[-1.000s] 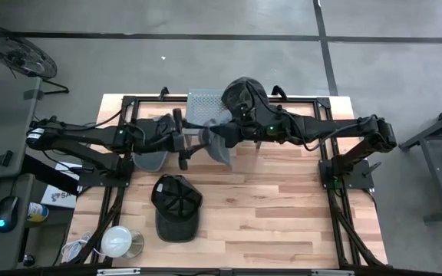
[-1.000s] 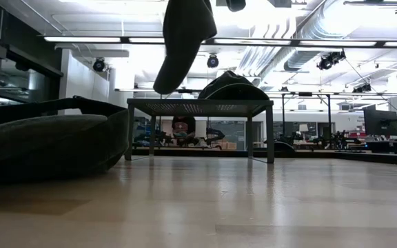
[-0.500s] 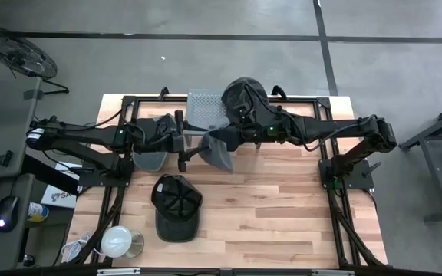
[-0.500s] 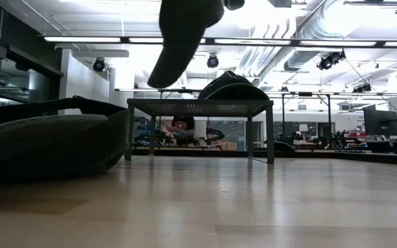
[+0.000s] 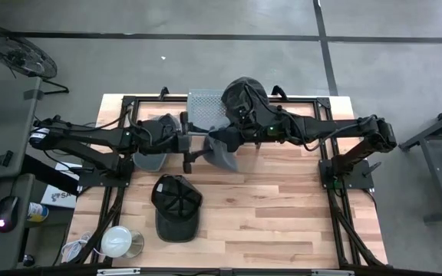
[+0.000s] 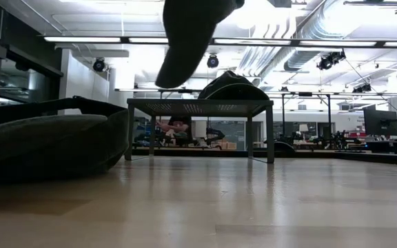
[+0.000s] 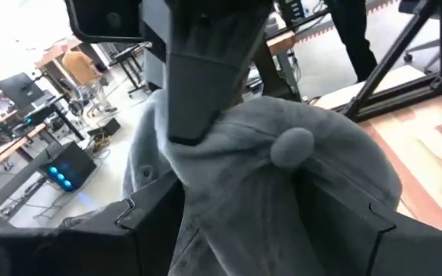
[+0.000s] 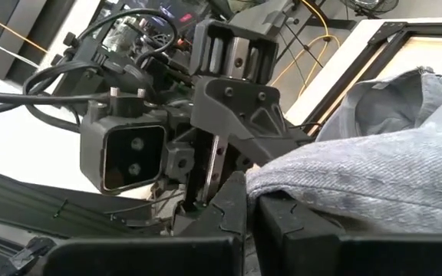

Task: Pick & Place hat
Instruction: Put the right gray cap on the shelf

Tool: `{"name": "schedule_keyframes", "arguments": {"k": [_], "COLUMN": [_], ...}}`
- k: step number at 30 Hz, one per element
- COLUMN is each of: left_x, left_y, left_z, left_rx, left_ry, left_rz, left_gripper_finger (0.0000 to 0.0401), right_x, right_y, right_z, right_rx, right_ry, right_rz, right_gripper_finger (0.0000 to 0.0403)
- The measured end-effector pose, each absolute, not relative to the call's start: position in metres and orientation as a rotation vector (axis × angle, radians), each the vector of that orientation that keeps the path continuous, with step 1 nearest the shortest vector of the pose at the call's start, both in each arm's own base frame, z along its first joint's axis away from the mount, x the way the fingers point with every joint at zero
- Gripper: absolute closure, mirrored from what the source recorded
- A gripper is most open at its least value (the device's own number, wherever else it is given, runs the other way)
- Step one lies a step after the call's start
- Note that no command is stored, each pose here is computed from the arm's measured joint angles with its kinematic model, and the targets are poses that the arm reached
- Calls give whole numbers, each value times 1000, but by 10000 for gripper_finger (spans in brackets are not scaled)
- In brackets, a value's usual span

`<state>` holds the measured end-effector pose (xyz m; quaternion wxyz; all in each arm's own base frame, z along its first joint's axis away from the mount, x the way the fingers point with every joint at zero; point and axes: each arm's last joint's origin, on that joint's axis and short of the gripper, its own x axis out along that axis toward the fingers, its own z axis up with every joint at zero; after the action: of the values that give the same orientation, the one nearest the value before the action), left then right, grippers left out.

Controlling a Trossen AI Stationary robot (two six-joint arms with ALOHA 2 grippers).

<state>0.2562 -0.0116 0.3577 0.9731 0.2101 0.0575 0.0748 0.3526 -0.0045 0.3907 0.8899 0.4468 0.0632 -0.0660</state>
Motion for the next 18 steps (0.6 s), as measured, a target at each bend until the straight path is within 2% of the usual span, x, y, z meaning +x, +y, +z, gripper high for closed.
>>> {"name": "schedule_keyframes", "arguments": {"k": [6,10,15,18], "left_x": [252,251,251,251], "left_y": [-11,-11,-11,-11], "left_z": [362,363,362,362], "left_rx": [373,362,359,336], "left_ry": [98,92,94,97], "left_rz": [182,176,160,156], "left_gripper_finger": [218,281,379,390], "right_x": [353,353,353,353], "right_y": [-4,-4,-4,-4], "right_z": [391,391,391,390], "right_rx": [925,924,917,911], "right_ry": [133,133,139,149], "right_rz": [-132,-130,-126,-109], "right_gripper_finger": [403,403,403,402]}}
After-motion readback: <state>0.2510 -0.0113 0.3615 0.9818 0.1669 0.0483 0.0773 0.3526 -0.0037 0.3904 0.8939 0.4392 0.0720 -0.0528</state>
